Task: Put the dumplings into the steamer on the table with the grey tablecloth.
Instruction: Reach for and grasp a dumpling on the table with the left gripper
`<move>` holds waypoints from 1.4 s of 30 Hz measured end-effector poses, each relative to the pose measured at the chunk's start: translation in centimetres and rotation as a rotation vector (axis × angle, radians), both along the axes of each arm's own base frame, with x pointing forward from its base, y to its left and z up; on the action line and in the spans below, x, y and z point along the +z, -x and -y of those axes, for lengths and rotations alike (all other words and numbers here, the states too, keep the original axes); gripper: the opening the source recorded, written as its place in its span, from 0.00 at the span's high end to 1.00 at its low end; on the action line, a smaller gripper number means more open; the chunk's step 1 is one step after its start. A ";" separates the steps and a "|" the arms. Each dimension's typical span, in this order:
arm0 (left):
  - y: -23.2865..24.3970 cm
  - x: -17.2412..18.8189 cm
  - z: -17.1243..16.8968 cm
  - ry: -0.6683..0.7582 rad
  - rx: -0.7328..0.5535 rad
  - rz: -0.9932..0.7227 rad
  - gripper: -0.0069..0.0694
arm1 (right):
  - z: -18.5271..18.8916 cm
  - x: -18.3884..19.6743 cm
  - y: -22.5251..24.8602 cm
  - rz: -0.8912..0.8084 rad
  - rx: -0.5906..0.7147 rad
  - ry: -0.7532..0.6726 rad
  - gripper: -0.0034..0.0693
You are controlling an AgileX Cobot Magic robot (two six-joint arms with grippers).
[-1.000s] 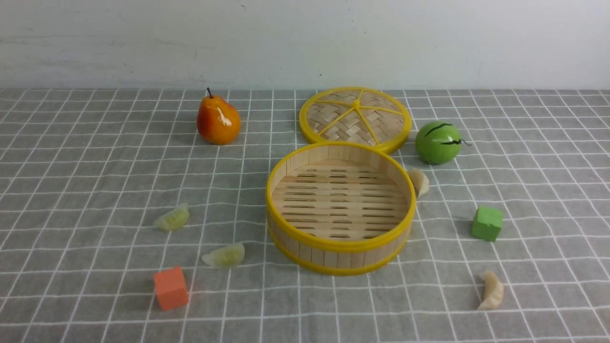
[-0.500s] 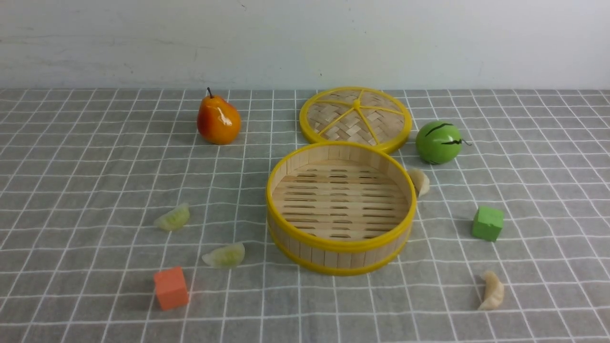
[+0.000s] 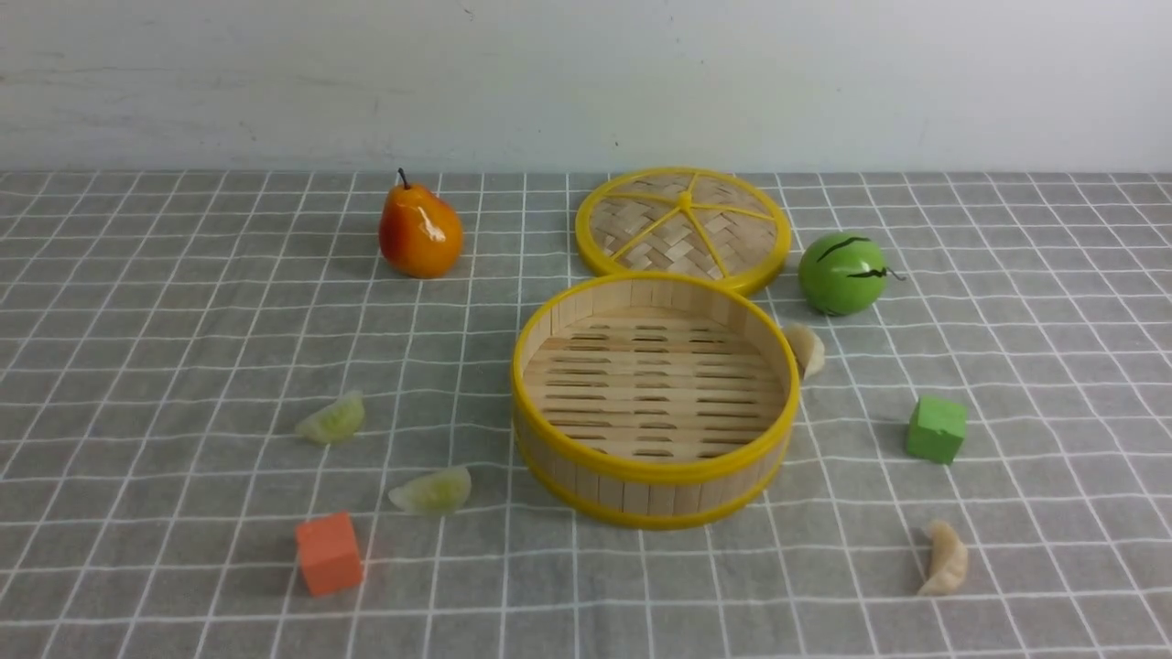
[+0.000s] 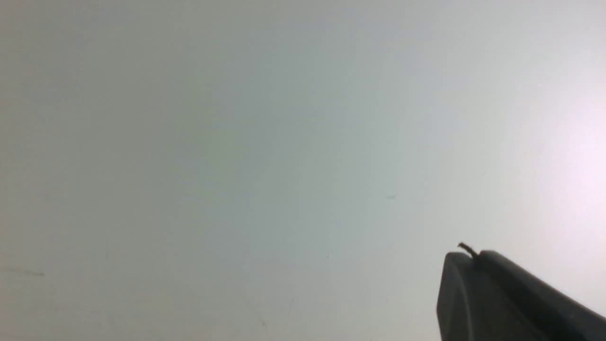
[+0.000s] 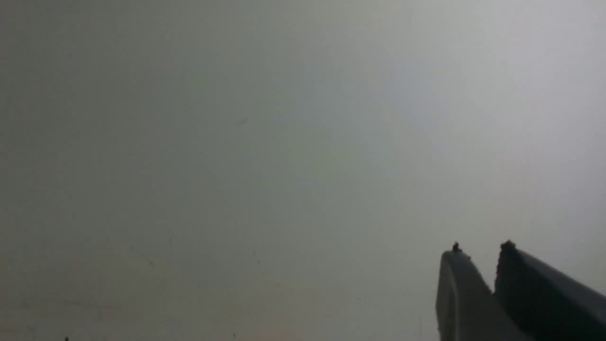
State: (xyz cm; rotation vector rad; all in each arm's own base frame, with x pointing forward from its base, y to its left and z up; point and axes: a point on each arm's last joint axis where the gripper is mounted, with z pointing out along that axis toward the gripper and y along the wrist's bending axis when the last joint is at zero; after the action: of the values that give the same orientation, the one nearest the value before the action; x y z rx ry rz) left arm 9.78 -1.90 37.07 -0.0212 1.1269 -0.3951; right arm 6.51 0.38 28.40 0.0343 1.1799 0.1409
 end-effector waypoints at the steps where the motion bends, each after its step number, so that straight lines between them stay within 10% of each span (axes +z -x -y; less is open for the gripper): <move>1: -1.1 -0.1 0.2 -0.005 0.000 -0.035 0.93 | 0.0 -0.1 -0.2 -0.009 -0.003 0.008 0.78; 8: -6.1 -0.9 0.8 -0.015 0.006 -0.261 0.93 | 0.0 -0.2 -0.9 -0.068 -0.009 0.021 0.78; 21: -19.1 -3.5 1.9 -0.153 0.118 -1.306 0.93 | 0.1 3.2 -5.1 -0.752 -0.021 -0.010 0.98; 28: -26.7 -6.6 3.2 -0.250 0.085 -1.506 0.91 | -0.4 2.0 -7.3 -0.903 0.021 0.032 0.98; 42: -33.0 -14.4 4.3 -0.659 -0.095 -1.525 0.32 | -5.4 -2.0 -11.9 -1.216 0.413 0.211 0.97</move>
State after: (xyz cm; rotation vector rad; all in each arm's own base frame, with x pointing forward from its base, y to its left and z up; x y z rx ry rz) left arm 42.73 -6.21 22.64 0.3700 2.7293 0.0062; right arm 18.38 5.78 26.39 -0.3594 2.4040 0.3876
